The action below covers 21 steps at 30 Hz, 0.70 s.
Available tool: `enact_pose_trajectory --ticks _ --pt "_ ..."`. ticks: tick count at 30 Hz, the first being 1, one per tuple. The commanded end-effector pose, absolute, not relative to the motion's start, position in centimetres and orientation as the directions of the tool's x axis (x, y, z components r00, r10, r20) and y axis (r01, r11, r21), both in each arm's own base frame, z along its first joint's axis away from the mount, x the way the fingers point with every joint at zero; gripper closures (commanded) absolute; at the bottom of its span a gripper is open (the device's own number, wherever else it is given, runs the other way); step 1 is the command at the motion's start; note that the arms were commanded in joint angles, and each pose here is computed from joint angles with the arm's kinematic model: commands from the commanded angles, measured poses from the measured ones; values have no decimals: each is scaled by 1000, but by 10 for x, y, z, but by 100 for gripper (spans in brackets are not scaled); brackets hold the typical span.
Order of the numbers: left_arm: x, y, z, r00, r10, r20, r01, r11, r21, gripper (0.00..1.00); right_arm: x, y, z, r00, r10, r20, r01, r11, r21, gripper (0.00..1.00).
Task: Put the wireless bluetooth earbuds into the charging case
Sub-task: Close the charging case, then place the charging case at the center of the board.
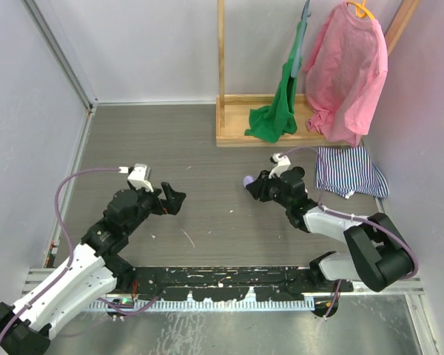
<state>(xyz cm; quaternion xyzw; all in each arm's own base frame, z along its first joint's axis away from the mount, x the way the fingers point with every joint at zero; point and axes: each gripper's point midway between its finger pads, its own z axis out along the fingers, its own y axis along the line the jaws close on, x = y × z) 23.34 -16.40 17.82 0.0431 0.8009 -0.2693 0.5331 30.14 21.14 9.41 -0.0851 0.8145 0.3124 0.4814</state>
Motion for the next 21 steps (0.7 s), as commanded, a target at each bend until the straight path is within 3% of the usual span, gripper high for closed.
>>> enact_pose_trajectory --ticks 1,7,11,16,21 --pt "246 -125 186 -307 -282 -909 196 916 -350 0 317 172 74 -545 335 -769 -189 844 502 84" --pt "243 -108 187 -256 -312 -915 137 925 -354 2 325 126 51 -520 450 -726 24 857 514 81" --pt "243 -110 187 -258 -312 -914 145 923 -356 2 328 109 39 -513 497 -700 111 847 521 73" --pt "244 -112 183 -285 -294 -912 144 928 -344 2 322 88 27 -498 526 -690 207 844 494 60" --pt "242 -111 186 -280 -303 -911 146 925 -352 2 315 84 35 -491 526 -695 209 845 492 39"
